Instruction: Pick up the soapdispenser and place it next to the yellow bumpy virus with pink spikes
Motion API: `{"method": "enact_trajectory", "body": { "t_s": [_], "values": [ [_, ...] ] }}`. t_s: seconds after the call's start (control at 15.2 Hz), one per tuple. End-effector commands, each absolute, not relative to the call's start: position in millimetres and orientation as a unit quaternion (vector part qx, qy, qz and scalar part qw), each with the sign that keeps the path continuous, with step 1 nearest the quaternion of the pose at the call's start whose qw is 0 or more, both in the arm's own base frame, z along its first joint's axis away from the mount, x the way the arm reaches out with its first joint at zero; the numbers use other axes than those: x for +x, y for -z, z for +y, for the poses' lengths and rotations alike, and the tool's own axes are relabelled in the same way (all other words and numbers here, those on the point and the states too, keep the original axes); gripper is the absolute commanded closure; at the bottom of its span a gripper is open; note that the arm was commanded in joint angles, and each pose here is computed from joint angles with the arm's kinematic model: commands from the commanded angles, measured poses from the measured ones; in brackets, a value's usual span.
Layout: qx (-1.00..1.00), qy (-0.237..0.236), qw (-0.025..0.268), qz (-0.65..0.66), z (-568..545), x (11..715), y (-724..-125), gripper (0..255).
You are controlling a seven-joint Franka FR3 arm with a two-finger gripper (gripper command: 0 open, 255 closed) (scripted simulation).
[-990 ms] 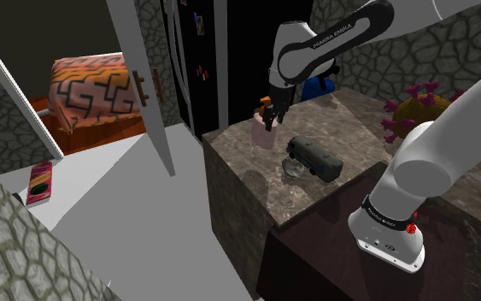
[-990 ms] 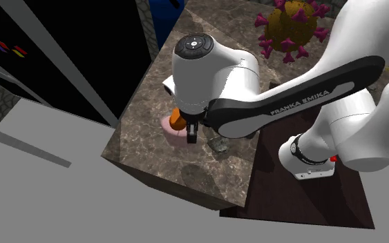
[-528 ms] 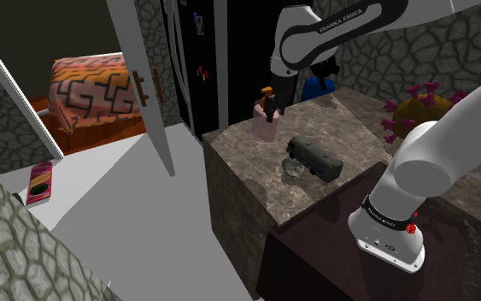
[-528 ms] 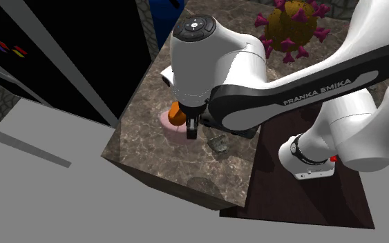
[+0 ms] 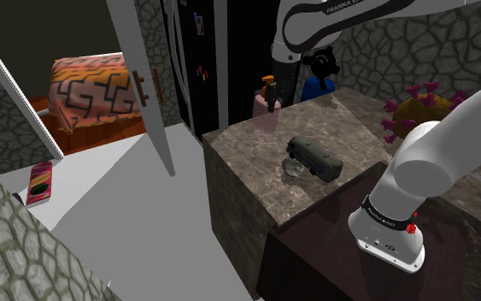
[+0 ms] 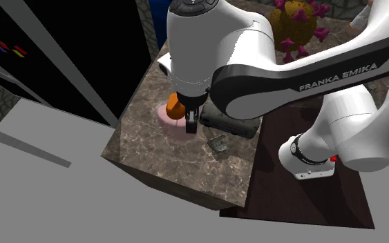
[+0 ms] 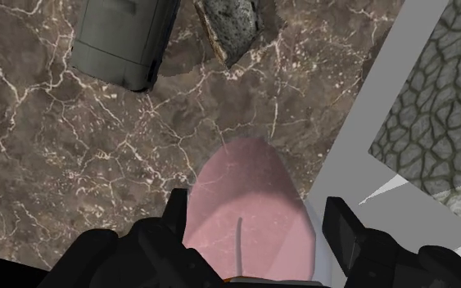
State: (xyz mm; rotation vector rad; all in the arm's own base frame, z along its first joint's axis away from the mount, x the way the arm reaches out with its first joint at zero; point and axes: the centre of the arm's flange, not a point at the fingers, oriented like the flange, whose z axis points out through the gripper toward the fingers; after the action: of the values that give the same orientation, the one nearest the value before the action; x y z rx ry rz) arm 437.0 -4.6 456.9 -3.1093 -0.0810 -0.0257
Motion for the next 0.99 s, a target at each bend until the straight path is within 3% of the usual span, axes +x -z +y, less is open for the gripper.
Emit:
{"method": "enact_trajectory", "body": {
  "t_s": [0.0,0.92],
  "values": [
    [-1.000,0.008,0.016,-0.026,-5,437,-468,255],
    [-1.000,0.008,0.016,-0.026,-5,437,-542,255]
  ]
}}
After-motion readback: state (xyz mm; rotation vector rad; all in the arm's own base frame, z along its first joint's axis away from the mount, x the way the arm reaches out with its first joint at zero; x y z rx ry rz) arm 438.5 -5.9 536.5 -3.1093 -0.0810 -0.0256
